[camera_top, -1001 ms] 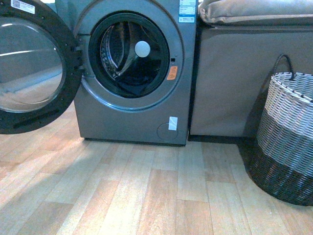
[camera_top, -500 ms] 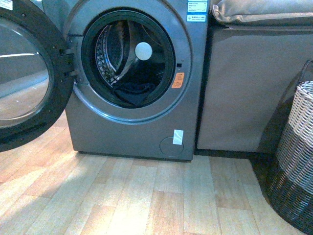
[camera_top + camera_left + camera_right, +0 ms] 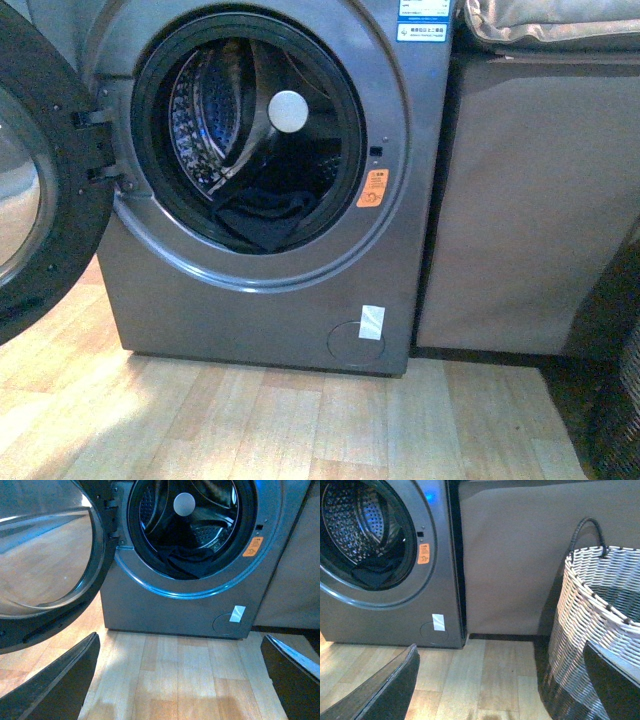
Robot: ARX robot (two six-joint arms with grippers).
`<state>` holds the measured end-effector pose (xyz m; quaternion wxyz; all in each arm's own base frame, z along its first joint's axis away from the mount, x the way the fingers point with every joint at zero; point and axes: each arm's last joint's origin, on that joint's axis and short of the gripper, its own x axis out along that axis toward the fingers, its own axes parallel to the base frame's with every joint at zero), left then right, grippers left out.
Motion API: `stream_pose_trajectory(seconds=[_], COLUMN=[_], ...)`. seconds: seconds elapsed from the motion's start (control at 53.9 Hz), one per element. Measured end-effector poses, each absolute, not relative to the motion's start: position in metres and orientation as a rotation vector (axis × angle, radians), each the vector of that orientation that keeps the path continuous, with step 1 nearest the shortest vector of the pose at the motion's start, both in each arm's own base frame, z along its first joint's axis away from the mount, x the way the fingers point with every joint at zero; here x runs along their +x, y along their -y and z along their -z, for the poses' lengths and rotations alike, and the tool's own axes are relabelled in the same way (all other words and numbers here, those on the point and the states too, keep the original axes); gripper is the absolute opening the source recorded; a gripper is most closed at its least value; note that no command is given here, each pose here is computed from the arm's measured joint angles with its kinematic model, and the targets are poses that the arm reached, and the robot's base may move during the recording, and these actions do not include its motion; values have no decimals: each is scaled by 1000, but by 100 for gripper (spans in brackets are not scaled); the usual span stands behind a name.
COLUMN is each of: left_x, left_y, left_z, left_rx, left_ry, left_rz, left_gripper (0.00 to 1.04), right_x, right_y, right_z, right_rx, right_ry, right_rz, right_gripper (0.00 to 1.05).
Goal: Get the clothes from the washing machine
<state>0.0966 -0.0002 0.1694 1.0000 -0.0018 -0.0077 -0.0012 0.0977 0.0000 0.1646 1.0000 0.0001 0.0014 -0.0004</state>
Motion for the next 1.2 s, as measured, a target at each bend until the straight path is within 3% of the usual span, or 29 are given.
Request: stream_pose_trajectory(seconds=[1.205], left_x=[97], left_y=[0], left_z=[-170], left_rx=[-3], left_ry=[16], left_rz=[2], left_gripper=[98], right_x=[98], right_y=[0], right_z=[-165], right_rx=[0], right_ry=[-1], right_rz=[-2], right_gripper=[97])
